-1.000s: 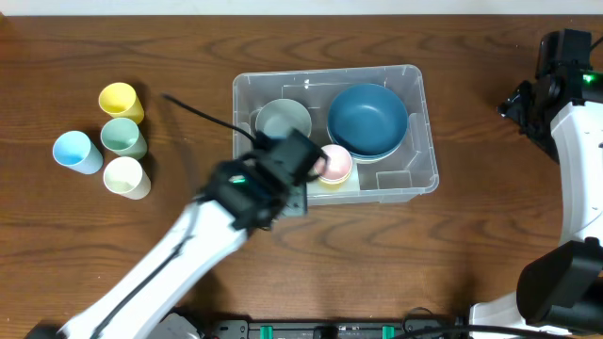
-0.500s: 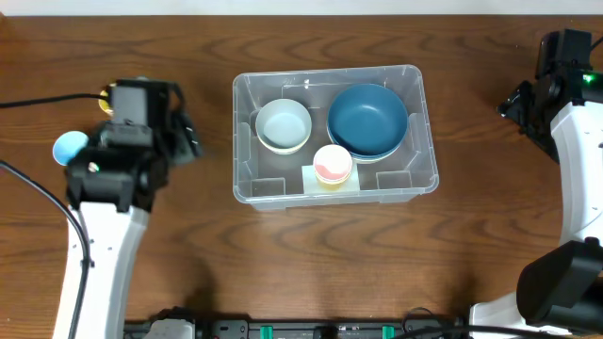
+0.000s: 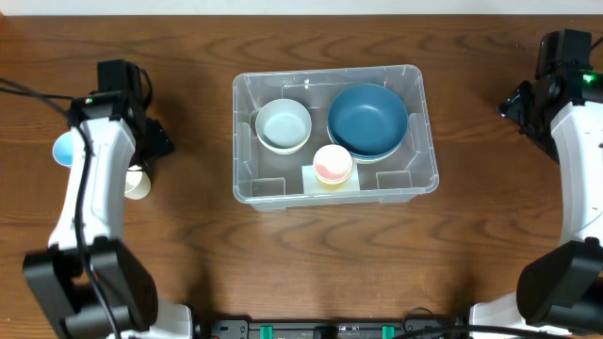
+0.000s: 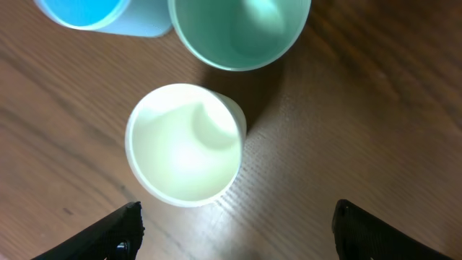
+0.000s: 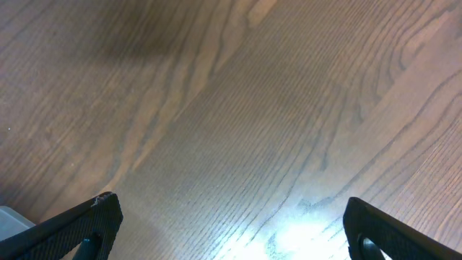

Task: Pack container
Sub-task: 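Grasp the white cup with the left gripper and lift, then carry the white cup into the container onto the pink cup and release, then move the left gripper back to the remaining cups, then grasp the yellow cup with the left gripper and lift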

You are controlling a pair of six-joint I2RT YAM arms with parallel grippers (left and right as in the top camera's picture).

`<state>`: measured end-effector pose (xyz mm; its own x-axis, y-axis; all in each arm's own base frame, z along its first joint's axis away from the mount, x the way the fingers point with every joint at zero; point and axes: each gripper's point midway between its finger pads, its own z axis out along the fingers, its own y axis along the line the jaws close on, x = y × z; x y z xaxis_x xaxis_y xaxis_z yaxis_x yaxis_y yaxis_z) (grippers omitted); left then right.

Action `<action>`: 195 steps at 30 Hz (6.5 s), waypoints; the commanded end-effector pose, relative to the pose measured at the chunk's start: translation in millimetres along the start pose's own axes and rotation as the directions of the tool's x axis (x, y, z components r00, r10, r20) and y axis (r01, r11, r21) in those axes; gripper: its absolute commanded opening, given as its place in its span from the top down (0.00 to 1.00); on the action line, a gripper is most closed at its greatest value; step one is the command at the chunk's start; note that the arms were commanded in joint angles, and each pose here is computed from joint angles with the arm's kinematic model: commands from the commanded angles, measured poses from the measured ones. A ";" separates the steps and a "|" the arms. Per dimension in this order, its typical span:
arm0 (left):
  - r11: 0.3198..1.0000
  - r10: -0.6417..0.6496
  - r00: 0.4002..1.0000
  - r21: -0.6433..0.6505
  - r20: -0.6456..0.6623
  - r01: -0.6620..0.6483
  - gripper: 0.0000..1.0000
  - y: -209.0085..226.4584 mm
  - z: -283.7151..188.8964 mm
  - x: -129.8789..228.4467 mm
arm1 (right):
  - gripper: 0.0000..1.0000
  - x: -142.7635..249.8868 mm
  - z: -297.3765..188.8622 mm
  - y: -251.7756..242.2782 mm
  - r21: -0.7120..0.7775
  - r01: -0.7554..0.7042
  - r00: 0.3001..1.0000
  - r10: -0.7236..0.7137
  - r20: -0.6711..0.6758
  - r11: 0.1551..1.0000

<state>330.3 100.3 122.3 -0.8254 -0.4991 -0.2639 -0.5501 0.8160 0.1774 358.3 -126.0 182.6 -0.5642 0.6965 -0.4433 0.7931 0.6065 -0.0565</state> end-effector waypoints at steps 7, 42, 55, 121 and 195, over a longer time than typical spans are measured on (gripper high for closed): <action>0.999 0.001 0.996 -0.040 -0.094 -0.005 0.16 -0.6 46.3 1.0 | 0.01 -2.9 0.0 -3.6 0.015 -0.018 1.000 0.017 0.011 1.000; 0.999 -0.021 0.988 -0.040 -0.150 0.015 0.94 2.4 74.0 11.1 | 0.01 -2.9 0.0 -3.6 0.015 -0.018 1.000 0.017 0.011 1.000; 0.981 0.141 0.980 0.152 -0.139 -0.119 0.94 -52.9 28.3 23.1 | 0.01 -3.0 -0.1 -3.5 0.014 -0.018 1.000 0.018 0.012 1.000; 0.158 0.730 0.352 0.357 0.586 -0.921 0.94 -261.8 -194.2 206.4 | 0.01 -3.1 -0.1 -3.6 0.015 -0.018 1.000 0.018 0.012 1.000; 0.946 0.279 0.943 0.115 0.181 -0.302 0.72 -65.6 88.2 -126.3 | 0.01 -3.1 -0.1 -3.6 0.015 -0.018 1.000 0.018 0.012 1.000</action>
<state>485.8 132.3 61.2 -0.9053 -0.1865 -0.3817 -0.2522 0.9589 0.1296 358.3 -126.0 182.6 -0.5642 0.6965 -0.4433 0.7931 0.6065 -0.0565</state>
